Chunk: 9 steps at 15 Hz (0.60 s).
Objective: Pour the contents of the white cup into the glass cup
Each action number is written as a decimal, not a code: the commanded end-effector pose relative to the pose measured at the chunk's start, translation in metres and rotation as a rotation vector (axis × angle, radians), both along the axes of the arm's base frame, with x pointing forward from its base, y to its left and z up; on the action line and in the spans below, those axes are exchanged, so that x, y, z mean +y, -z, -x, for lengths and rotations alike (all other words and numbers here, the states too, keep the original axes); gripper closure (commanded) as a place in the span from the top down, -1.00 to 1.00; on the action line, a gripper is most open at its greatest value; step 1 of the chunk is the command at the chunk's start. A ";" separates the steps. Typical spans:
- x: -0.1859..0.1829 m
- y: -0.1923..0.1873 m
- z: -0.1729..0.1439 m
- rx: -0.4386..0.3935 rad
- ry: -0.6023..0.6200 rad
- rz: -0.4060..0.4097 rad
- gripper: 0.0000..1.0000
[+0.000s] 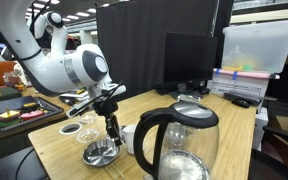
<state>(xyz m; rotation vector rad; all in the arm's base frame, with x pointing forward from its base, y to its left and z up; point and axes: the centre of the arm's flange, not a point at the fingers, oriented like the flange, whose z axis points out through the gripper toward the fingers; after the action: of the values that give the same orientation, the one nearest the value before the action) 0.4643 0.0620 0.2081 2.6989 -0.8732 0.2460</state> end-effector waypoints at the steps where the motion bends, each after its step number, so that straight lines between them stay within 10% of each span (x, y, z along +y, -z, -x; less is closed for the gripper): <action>1: -0.001 0.003 0.006 -0.005 -0.004 0.004 -0.95; 9: 0.020 -0.050 0.023 -0.086 -0.198 -0.041 -0.95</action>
<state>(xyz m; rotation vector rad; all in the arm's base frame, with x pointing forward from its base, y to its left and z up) 0.4568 0.0789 0.2266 2.7701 -0.7634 0.3040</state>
